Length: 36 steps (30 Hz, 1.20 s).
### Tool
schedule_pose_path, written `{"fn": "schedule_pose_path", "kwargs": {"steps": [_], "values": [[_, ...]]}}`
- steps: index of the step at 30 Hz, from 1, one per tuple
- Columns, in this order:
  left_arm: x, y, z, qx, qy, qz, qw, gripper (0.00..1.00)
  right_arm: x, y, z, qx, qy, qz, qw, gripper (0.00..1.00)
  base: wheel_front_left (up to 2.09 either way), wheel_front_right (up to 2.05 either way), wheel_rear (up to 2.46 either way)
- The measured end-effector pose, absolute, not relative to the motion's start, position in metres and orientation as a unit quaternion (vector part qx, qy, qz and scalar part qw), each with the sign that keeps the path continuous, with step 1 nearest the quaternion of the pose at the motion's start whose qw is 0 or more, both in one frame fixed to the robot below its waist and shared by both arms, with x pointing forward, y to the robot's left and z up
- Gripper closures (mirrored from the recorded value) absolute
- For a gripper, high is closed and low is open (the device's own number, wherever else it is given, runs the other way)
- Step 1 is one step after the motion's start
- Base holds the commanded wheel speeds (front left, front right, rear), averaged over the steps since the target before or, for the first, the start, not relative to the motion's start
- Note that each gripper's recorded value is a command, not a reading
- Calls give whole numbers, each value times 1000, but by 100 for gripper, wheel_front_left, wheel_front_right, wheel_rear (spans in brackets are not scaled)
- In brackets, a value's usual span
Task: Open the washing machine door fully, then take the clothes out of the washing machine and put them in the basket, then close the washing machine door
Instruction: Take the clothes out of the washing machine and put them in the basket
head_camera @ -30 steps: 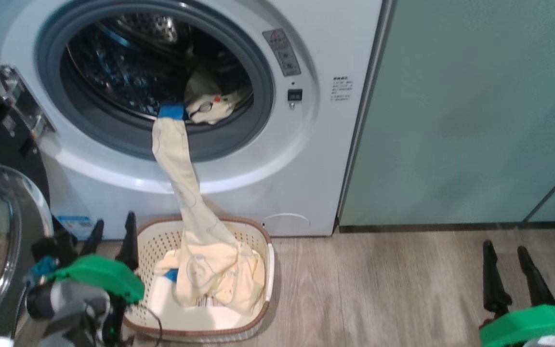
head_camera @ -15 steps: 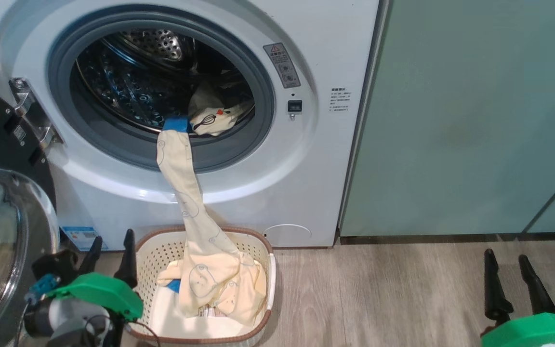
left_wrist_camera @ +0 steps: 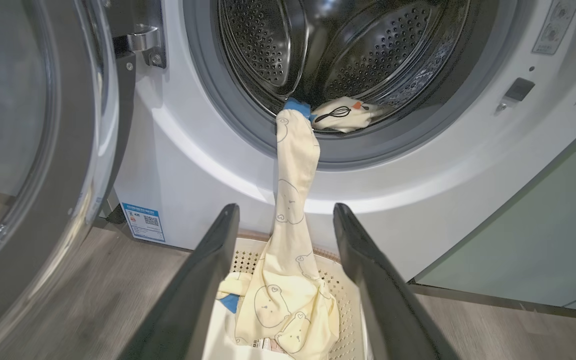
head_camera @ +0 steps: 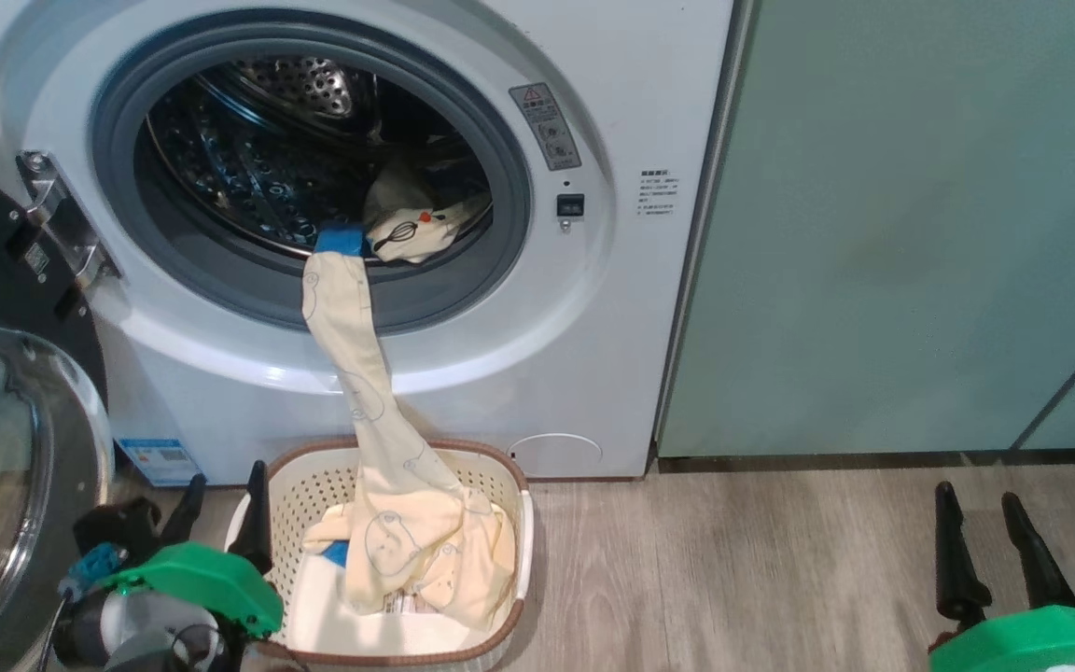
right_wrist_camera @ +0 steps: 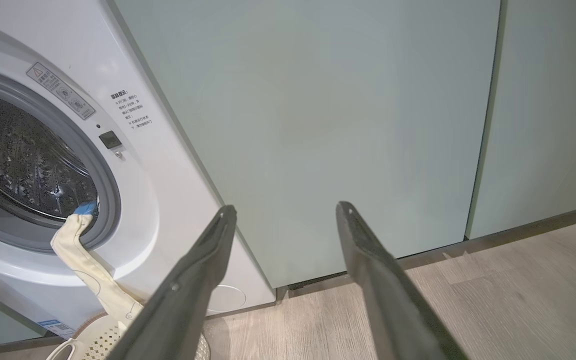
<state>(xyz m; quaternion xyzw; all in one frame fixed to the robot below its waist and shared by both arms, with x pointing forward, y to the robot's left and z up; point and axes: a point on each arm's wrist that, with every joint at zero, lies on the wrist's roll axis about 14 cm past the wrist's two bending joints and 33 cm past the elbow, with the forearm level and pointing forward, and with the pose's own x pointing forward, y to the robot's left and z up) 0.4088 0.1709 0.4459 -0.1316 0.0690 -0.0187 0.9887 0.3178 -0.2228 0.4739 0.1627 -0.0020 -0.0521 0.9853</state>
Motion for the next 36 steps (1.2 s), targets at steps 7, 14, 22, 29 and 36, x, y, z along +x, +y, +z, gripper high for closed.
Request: {"fn": "schedule_pose_path", "kwargs": {"steps": [7,14,22,29,36], "values": [[413,167,442,-130,77,-23,988,0,316,-225,472,163,1,-56,985,0,0,0,0],[446,133,449,-112,112,-74,985,0,316,-225,466,162,11,-59,985,0,0,0,0],[501,104,456,-87,167,-102,977,0,322,-224,453,165,35,-65,983,0,0,0,0],[551,93,461,-63,190,-111,973,0,340,-232,452,160,37,-77,983,0,0,0,0],[583,85,426,-27,266,-102,958,0,353,-238,436,161,59,-93,981,0,0,0,0]]}}
